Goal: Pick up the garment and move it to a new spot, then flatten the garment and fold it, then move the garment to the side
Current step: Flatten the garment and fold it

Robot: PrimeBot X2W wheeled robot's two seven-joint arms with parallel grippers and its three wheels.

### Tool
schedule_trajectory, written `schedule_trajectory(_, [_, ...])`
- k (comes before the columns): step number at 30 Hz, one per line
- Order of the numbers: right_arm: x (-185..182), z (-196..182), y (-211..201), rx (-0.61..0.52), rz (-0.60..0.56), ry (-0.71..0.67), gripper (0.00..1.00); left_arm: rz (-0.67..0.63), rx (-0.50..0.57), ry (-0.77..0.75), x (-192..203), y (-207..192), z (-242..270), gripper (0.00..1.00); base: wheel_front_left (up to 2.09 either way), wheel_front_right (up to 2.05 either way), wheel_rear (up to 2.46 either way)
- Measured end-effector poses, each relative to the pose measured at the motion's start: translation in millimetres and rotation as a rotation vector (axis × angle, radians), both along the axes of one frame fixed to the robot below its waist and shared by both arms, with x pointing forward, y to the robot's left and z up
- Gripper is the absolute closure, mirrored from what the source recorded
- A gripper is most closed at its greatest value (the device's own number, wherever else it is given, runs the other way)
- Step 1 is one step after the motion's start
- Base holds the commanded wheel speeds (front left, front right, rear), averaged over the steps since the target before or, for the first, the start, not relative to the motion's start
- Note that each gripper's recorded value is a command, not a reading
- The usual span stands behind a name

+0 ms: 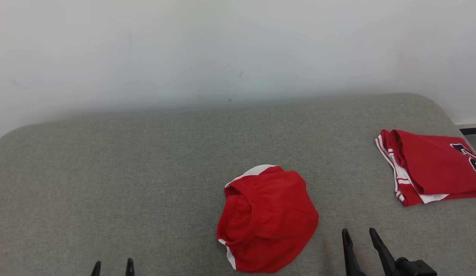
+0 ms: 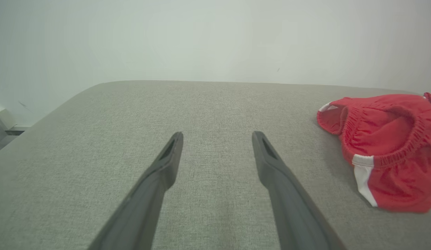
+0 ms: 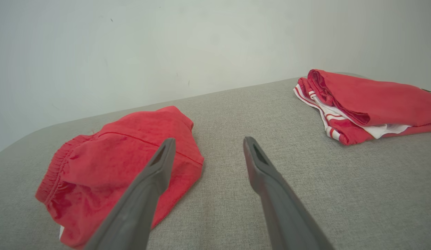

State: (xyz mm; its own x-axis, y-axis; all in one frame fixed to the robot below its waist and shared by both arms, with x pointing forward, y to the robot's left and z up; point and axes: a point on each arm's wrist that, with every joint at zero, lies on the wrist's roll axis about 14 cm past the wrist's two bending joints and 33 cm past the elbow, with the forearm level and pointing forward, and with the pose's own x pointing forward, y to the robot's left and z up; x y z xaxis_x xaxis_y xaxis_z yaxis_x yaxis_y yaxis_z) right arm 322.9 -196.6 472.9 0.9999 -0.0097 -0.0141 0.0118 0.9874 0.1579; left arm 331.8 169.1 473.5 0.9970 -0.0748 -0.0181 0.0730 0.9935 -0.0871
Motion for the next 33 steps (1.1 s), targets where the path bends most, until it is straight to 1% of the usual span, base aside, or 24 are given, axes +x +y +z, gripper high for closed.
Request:
schedule_trajectory(3, [-0.3, 1.0, -1.0, 0.000, -0.004, -0.004, 0.00, -0.048, 0.000, -0.022, 6.5, -13.9, 6.7, 0.00, 0.00, 0.00, 0.00])
schedule_trajectory(7, [-1.8, 1.9, -1.9, 0.002, -0.009, -0.007, 0.00, -0.143, -0.016, -0.030, 16.0, -42.2, 9.5, 0.00, 0.00, 0.00, 0.00])
schedule_trajectory(10, [-4.4, 1.9, -7.2, 0.003, -0.027, -0.008, 0.00, -0.261, -0.018, -0.013, 22.8, -75.3, 8.3, 0.00, 0.00, 0.00, 0.00])
schedule_trajectory(14, [-10.1, 1.2, -17.0, 0.003, -0.062, -0.005, 0.00, -0.507, 0.027, 0.027, 21.7, -133.2, 6.5, 0.00, 0.00, 0.00, 0.00])
schedule_trajectory(16, [-13.2, 1.1, -21.5, 0.003, -0.078, -0.005, 0.00, -0.593, 0.064, 0.046, 20.7, -147.9, 3.2, 0.00, 0.00, 0.00, 0.00])
schedule_trajectory(21, [-21.7, 0.0, -33.7, 0.003, -0.123, -0.001, 0.00, -0.737, 0.119, 0.103, 20.1, -173.5, -8.4, 0.00, 0.00, 0.00, 0.00])
schedule_trajectory(25, [-29.1, -2.4, -42.2, 0.004, -0.156, 0.008, 0.00, -0.804, 0.156, 0.146, 21.1, -185.2, -20.2, 0.00, 0.00, 0.00, 0.00])
schedule_trajectory(33, [-37.0, -4.1, -51.0, 0.003, -0.192, 0.016, 0.00, -0.866, 0.217, 0.212, 24.4, -196.4, -40.7, 0.00, 0.00, 0.00, 0.00])
